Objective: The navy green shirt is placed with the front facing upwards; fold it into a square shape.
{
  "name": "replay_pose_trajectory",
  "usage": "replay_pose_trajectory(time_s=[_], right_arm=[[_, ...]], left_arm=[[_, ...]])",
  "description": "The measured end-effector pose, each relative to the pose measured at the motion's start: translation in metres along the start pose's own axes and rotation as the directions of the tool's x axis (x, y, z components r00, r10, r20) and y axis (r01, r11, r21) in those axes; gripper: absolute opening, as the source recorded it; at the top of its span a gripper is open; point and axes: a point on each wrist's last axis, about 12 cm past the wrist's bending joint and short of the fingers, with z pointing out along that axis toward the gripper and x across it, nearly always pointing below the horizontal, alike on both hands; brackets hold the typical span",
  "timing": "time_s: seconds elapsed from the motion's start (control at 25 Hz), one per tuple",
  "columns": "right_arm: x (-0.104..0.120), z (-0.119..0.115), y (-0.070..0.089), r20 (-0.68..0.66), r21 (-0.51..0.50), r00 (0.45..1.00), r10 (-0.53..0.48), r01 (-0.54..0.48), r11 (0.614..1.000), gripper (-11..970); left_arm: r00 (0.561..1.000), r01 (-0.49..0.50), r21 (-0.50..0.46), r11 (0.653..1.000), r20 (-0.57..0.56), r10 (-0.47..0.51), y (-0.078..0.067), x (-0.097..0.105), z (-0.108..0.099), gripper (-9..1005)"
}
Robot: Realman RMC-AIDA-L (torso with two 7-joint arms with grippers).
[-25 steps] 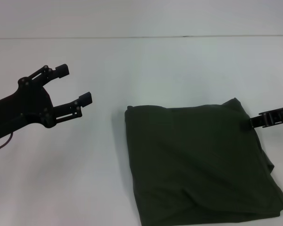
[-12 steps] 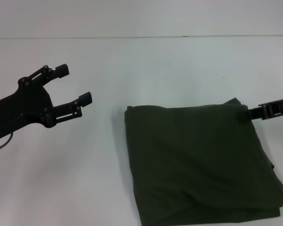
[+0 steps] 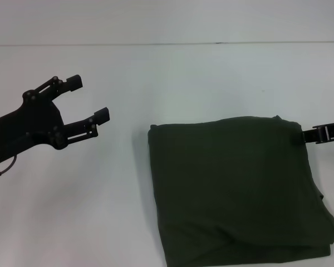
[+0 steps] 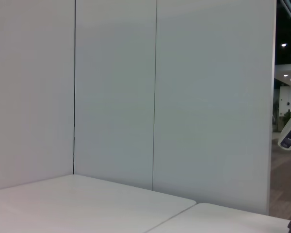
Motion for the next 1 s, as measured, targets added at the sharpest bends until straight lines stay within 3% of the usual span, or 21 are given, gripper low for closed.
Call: replay_pose_trajectory(time_s=[0.32,0.6,1.0], right_arm=[[-0.008,0.002,0.01,0.001,-0.024,0.999,-0.054,0.054,0.998,9],[-0.006,0.003,0.002,-0.009,0.042,1.0,0.002,-0.001,0.999,10],[-0.002,0.004,-0.002,-0.021,0.063,1.0,0.021,-0.02,0.998,10]], left_arm=[[1.0,0.003,0.002,1.0,-0.009,-0.003,0.0,0.001,0.001,934],[1.0,0.009,-0.002,1.0,-0.01,-0.009,-0.002,0.003,-0.001,934],[1.0,0.01,-0.002,1.0,-0.012,-0.01,-0.002,0.004,-0.001,934]])
